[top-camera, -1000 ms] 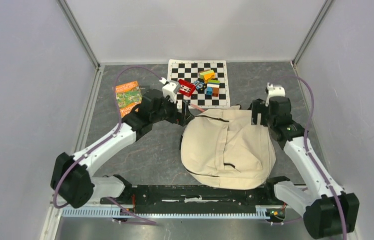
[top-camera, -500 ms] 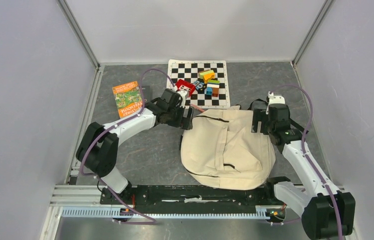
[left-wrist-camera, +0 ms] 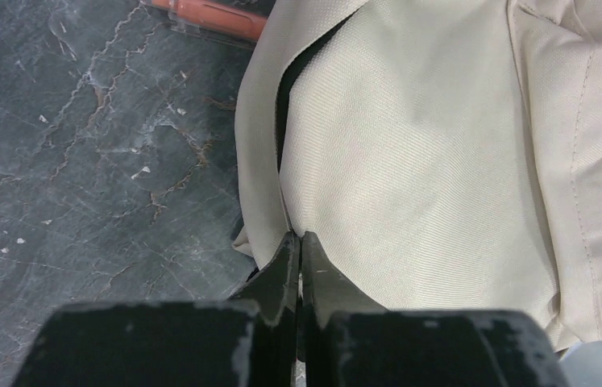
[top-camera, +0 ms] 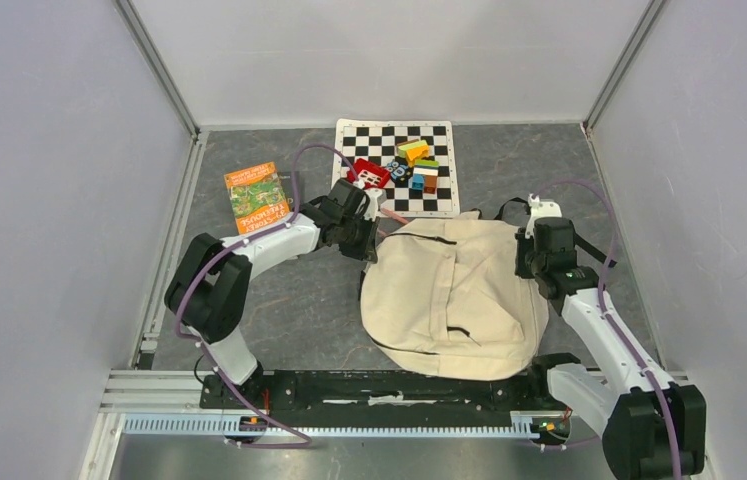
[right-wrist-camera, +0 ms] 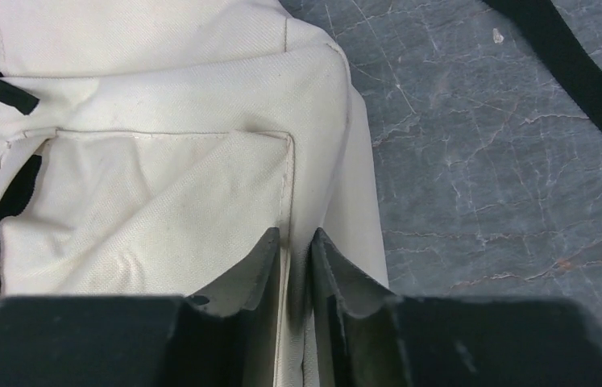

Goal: Pack the student bag
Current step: Adjust the student bag at the center of the board.

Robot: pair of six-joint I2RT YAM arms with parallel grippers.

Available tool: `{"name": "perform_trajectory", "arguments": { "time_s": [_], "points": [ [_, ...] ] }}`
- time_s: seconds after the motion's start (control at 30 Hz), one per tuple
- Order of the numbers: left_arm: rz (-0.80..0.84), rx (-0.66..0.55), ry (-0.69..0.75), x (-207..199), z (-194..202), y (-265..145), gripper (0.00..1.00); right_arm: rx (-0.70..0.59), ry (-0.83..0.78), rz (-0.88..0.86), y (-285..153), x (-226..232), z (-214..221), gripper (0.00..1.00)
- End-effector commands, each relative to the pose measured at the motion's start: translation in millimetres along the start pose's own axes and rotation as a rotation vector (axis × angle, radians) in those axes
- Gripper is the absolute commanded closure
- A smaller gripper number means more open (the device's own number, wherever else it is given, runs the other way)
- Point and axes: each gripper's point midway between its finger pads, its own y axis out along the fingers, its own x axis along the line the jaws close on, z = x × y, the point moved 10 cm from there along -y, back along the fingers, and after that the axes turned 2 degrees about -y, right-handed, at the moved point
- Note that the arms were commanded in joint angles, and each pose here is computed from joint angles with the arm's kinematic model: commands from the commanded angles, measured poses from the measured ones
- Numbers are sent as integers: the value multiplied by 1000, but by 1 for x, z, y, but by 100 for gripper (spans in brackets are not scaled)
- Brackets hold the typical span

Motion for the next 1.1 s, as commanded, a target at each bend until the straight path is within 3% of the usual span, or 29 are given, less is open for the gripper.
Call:
{"name": "perform_trajectory", "arguments": {
  "time_s": [0.0, 0.1, 0.33, 0.6, 0.7, 0.77, 0.83, 0.93, 1.07],
  "points": [
    [69, -67, 32, -12, -12, -15, 98, -66, -10, -49, 4, 3, -12, 86],
    [40, -96, 7, -14, -7, -30, 98, -96, -32, -54, 3, 4, -32, 100],
    [69, -234, -141, -27, 11, -70, 98, -235, -28, -164, 7, 17, -94, 100],
    [74, -185, -274, -31, 76, -79, 95, -215, -58, -196, 39, 44, -112, 100],
    [45, -172, -308, -32, 93, -76, 77, -164, -57, -108, 47, 45, -109, 86],
    [30, -182, -312, -34, 98, -79, 54, -143, -38, -79, 48, 44, -106, 71],
    [17, -218, -298, -35, 95, -91, 29, -149, -17, -80, 44, 43, -107, 49],
    [-20, -285, -234, -37, 84, -114, 3, -169, 12, -83, 34, 43, -113, 32],
    [-65, -322, -140, -35, 64, -135, 0, -202, 79, -111, 15, 45, -126, 29]
  ]
}}
